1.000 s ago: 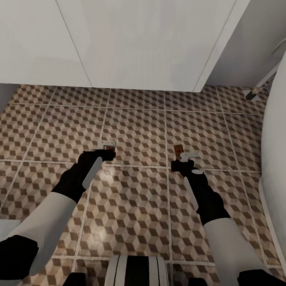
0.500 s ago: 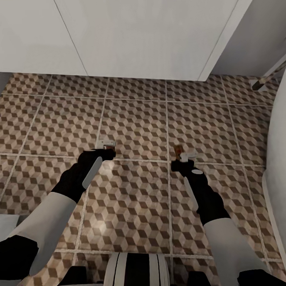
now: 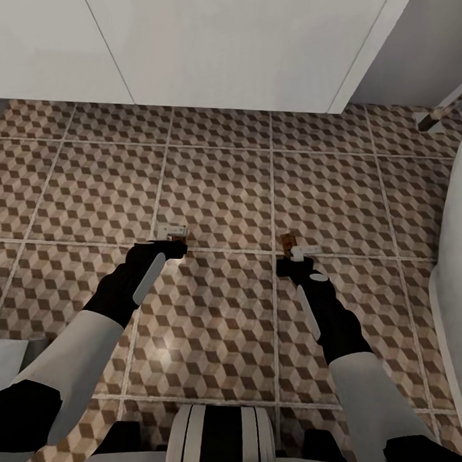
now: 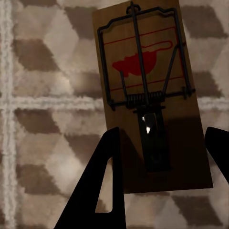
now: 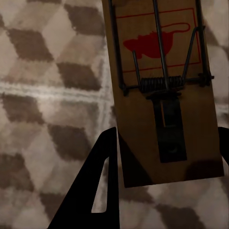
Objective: Take the four mousetraps from the cabinet in the bathroom and place them on the bathroom floor. Make sure all four end up on the same floor surface, and ensure that at least two of them are either under or directly next to the same bathroom sink.
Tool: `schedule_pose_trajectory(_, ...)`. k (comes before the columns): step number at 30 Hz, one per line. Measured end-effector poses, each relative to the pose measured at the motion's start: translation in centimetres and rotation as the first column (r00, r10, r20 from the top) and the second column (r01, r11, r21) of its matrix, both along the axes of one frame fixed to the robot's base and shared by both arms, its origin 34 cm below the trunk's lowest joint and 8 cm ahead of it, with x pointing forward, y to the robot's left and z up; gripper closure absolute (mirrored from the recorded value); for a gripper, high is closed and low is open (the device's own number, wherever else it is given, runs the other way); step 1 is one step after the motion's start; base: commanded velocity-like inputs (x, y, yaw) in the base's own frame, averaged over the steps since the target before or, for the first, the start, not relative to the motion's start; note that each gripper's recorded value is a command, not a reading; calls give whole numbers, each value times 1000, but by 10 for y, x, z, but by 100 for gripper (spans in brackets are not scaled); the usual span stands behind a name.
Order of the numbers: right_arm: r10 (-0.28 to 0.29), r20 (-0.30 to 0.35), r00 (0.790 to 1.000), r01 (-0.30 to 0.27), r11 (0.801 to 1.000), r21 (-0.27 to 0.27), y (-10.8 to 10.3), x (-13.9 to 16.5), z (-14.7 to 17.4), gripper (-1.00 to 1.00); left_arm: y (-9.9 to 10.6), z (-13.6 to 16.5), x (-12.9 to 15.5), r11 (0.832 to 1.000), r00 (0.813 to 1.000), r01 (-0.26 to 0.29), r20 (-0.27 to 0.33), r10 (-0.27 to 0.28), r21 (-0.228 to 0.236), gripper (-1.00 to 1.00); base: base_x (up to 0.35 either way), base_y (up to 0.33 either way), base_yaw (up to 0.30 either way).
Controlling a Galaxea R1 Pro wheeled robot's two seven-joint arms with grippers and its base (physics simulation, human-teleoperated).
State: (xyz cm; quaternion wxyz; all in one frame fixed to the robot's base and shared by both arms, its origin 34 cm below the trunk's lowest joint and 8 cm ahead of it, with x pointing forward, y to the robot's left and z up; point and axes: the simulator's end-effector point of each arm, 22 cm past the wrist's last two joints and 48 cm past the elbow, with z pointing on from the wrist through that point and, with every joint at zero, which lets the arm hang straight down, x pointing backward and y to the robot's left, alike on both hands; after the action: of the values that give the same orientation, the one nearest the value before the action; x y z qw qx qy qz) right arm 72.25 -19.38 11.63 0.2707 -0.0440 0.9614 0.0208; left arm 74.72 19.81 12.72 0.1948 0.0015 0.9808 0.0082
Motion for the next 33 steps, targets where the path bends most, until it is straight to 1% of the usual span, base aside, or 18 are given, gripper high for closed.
schedule_pose_trajectory(5,0,2,1000,0,1000,0,0,1,1,100,0,1,1,1000,1000,1,4,-1,-1,100,0,0,0)
schedule_pose_trajectory(10,0,3,1000,0,1000,-1,-1,1,1,100,-3,11,10,1000,999,2,33,-2,-8,100,0,0,0)
schedule_pose_trajectory(13,2,1,1000,-2,1000,-3,-1,0,-1,100,-3,11,11,1000,999,3,36,-3,-9,100,0,0,0)
schedule_pose_trajectory(15,15,3,1000,-15,1000,-21,-3,0,-2,100,-4,11,11,1000,999,4,35,-3,-9,100,0,0,0)
schedule_pose_trajectory(17,37,13,999,-37,998,-52,-6,2,0,100,-3,9,10,1000,1000,3,31,-3,-8,100,0,0,0)
schedule_pose_trajectory(19,58,21,998,-56,995,-85,-9,5,2,100,-2,5,6,1000,1000,0,19,0,-7,100,0,0,0)
schedule_pose_trajectory(21,67,23,998,-64,993,-100,-10,5,2,100,-2,-2,-1,1000,1000,-3,-4,3,-5,100,0,0,0)
schedule_pose_trajectory(24,72,22,997,-69,991,-114,-12,6,3,100,4,-26,-27,1000,997,-5,-80,7,14,100,0,0,0)
schedule_pose_trajectory(26,73,27,997,-70,991,-118,-13,10,5,100,8,-38,-41,1000,993,-5,-120,9,26,100,0,0,0)
schedule_pose_trajectory(27,73,30,997,-69,991,-118,-13,12,6,100,9,-40,-43,1000,992,-5,-124,9,27,100,0,0,0)
schedule_pose_trajectory(29,73,52,996,-66,991,-120,-13,28,14,100,10,-41,-44,1000,991,-6,-130,10,31,100,0,0,0)
schedule_pose_trajectory(31,73,72,995,-64,991,-118,-12,43,22,100,10,-40,-41,999,992,-6,-127,10,33,100,0,0,0)
schedule_pose_trajectory(33,73,81,994,-63,991,-117,-12,50,26,100,11,-38,-36,999,993,-7,-120,11,33,100,0,0,0)
